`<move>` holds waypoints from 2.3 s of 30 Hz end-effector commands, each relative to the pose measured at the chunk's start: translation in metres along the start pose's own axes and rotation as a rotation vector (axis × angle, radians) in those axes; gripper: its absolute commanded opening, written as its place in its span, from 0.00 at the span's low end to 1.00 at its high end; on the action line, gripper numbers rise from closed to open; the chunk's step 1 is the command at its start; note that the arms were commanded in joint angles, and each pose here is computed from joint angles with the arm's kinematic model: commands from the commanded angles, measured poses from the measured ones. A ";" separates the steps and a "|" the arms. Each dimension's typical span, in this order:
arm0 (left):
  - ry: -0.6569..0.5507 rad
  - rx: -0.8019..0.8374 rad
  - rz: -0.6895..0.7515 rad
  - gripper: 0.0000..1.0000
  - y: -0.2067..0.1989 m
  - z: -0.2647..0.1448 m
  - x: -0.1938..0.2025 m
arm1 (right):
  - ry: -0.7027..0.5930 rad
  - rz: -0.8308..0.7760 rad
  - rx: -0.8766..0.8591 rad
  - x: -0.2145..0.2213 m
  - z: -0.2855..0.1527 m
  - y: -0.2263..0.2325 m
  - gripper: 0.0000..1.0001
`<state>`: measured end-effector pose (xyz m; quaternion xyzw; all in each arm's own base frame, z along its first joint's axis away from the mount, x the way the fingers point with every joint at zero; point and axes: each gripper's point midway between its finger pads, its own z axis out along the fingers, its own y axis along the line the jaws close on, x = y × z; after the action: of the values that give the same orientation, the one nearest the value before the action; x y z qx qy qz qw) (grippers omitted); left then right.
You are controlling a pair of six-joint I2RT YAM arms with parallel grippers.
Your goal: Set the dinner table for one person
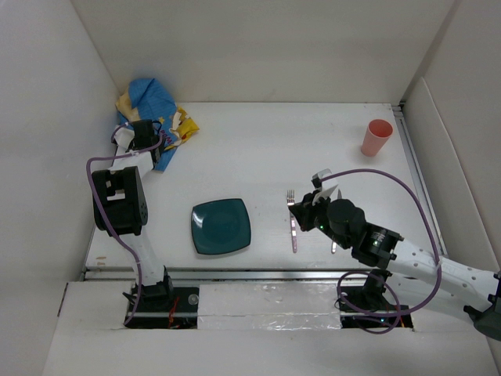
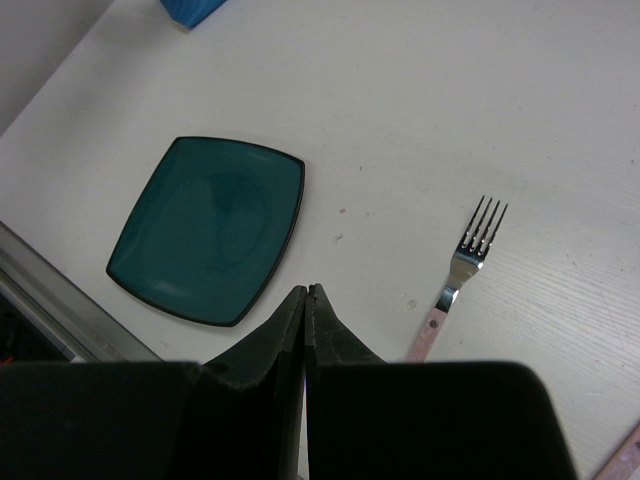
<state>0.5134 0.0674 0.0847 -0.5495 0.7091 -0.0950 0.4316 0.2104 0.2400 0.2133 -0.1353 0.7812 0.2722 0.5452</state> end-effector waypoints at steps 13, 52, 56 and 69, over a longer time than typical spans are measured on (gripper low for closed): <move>-0.045 0.030 -0.025 0.37 -0.017 0.013 -0.016 | -0.014 0.015 -0.022 -0.008 0.012 0.011 0.08; 0.013 1.054 0.094 0.00 -0.297 -0.285 -0.011 | 0.069 0.041 -0.064 0.005 0.185 0.063 0.74; 0.001 1.154 0.065 0.00 -0.340 -0.317 -0.029 | 0.055 0.054 -0.032 -0.003 0.195 0.047 0.80; -0.080 1.223 0.195 0.00 -0.335 -0.348 -0.064 | 0.030 -0.027 0.025 -0.023 0.195 -0.035 0.79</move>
<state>0.5267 -0.1286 0.4962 -0.1795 0.5889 -0.4235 0.6646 0.3853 0.3183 0.1427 -0.1194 0.8264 0.2249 0.5023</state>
